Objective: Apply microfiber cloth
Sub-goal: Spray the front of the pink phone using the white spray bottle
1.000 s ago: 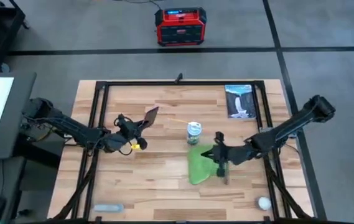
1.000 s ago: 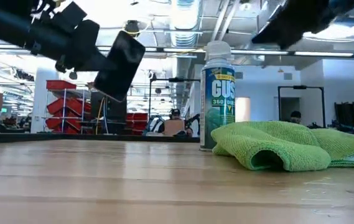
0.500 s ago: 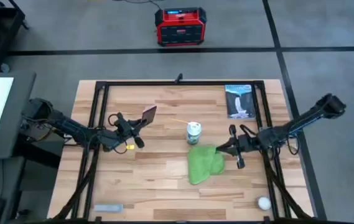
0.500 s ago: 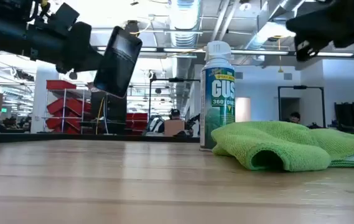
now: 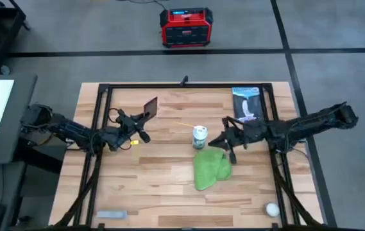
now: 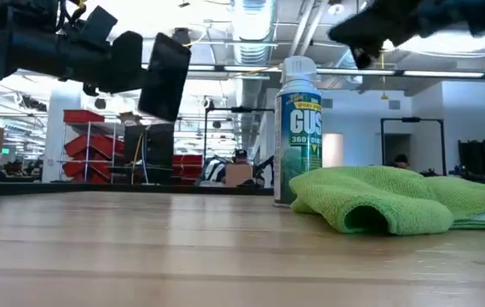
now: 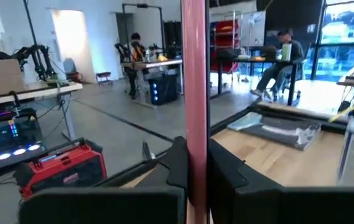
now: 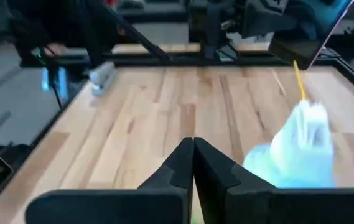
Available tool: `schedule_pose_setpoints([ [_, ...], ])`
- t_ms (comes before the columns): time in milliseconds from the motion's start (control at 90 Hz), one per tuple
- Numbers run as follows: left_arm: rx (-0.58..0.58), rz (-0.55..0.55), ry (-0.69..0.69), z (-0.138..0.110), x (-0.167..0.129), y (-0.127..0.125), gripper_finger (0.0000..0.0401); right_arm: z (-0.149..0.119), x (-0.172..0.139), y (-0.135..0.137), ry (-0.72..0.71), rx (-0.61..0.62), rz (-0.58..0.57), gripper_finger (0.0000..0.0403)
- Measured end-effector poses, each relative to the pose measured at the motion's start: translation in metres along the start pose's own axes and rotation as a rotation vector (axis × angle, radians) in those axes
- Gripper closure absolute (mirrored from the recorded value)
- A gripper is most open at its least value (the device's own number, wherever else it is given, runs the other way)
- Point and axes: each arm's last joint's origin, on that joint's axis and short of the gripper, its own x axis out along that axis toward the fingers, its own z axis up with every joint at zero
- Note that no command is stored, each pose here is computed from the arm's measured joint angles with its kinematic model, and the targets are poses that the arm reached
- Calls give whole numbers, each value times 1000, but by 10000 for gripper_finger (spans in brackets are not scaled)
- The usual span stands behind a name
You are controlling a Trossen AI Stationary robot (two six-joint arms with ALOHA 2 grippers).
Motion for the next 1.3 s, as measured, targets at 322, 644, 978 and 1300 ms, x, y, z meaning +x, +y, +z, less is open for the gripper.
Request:
schedule_pose_setpoints([
  [322,-54,80,-8,-9,-3,-11,397,32,14,-10,119,-33,-37,403],
  [644,-19,106,15,-23,10,-42,397,16,59,3,112,9,-123,403],
  [978,-41,161,15,-23,13,-52,397,21,56,18,112,-12,-247,403],
  [1300,-72,189,15,-21,3,-59,397,69,37,20,234,-75,-292,403],
])
